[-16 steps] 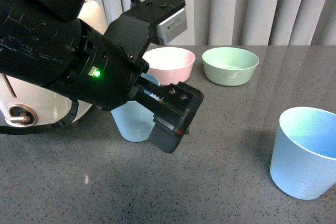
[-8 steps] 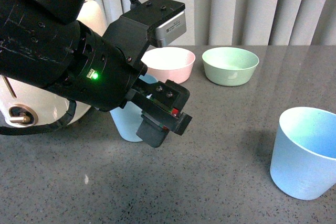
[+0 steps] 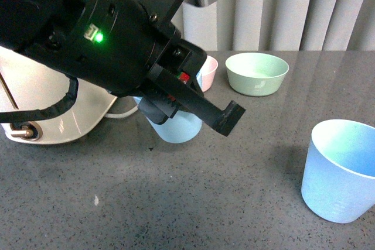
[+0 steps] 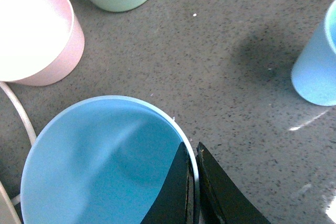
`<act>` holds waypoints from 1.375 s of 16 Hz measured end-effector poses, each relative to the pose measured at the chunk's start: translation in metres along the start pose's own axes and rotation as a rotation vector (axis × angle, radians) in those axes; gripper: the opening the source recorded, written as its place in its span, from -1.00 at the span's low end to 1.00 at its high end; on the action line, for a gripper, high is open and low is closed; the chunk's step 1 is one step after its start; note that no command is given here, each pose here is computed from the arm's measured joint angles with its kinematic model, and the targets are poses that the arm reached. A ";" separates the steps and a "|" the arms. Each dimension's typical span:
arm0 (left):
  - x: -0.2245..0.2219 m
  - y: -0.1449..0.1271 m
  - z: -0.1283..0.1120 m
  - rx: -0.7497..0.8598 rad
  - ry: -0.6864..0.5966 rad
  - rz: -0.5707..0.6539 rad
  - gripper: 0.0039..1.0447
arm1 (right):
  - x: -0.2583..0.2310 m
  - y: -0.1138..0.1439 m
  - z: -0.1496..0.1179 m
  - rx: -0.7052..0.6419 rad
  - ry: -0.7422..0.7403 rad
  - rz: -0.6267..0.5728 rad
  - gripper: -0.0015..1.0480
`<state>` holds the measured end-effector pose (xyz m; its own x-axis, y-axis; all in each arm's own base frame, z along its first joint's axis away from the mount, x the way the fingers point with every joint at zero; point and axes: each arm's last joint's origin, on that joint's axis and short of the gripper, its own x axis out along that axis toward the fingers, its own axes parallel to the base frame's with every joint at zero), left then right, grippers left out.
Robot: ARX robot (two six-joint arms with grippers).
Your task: Stack blue cups with both arms
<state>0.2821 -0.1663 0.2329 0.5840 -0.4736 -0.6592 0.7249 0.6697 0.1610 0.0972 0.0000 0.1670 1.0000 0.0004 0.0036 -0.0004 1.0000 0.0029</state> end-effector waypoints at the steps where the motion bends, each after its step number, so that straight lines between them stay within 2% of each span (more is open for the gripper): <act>1: -0.005 -0.006 0.004 0.016 -0.012 -0.015 -0.96 | 0.000 0.000 0.000 0.000 0.000 0.000 0.87; 4: -0.010 -0.038 0.013 0.111 -0.034 -0.127 -0.96 | 0.000 0.000 0.000 0.000 0.000 0.000 0.87; 5: -0.010 -0.041 0.013 0.132 -0.036 -0.140 -0.96 | 0.000 0.000 0.000 0.000 0.000 0.000 0.87; 10: -0.002 -0.045 0.010 0.215 0.000 -0.184 -0.96 | 0.000 0.000 0.000 0.000 0.001 0.000 0.87; 15: 0.020 -0.049 -0.004 0.257 0.089 -0.251 -0.96 | 0.000 0.000 0.000 0.000 0.000 0.000 0.87; 22: 0.026 -0.052 -0.006 0.332 0.093 -0.321 -0.96 | 0.000 0.000 0.000 0.000 0.000 0.000 0.87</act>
<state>0.2575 -0.2099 0.2027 0.2871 -0.5635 -0.7746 0.9499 0.2716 0.1545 0.0972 0.0000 0.1669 1.0000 0.0004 0.0032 -0.0004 1.0000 0.0029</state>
